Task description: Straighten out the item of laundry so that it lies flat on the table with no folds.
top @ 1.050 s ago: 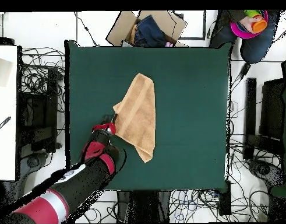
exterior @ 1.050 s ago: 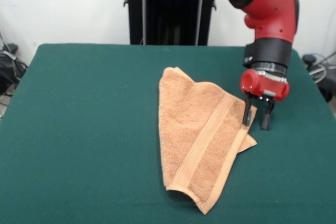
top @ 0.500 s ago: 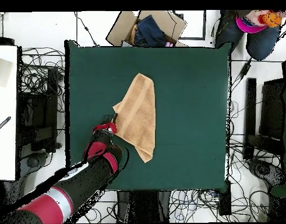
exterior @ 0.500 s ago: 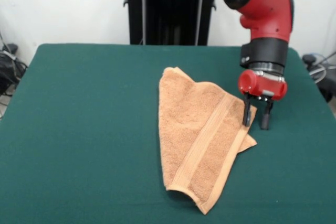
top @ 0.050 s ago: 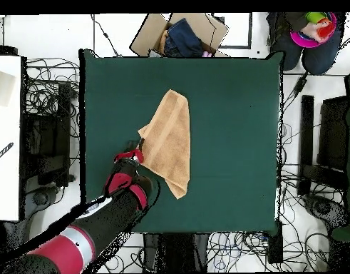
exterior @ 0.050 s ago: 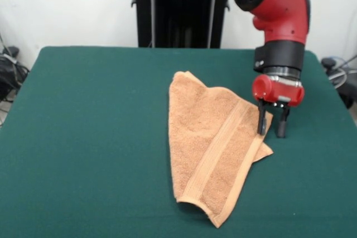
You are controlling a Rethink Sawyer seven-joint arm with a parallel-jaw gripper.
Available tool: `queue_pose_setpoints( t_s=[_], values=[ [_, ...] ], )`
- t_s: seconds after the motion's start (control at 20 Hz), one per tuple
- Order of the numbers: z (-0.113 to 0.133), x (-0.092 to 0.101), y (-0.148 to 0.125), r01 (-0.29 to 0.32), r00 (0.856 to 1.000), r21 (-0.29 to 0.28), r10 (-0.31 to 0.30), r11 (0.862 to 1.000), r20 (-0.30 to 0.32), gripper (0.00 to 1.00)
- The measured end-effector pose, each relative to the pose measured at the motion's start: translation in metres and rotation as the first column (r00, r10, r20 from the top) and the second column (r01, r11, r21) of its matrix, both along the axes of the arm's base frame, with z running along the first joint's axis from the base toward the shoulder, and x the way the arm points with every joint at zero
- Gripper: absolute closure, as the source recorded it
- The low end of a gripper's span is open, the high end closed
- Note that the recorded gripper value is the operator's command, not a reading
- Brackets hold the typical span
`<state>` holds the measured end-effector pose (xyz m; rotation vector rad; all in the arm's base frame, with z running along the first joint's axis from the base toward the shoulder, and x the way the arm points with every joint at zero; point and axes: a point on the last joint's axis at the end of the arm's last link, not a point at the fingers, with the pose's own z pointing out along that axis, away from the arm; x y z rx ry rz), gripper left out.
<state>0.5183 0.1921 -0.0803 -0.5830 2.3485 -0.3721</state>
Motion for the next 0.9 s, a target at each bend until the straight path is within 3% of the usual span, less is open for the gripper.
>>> queue_pose_setpoints(
  t_s=[0.9],
  values=[
    [0.001,0.0005,-0.0049,-0.031,0.999,0.022,0.031,0.999,-0.012,0.0]
  ],
)
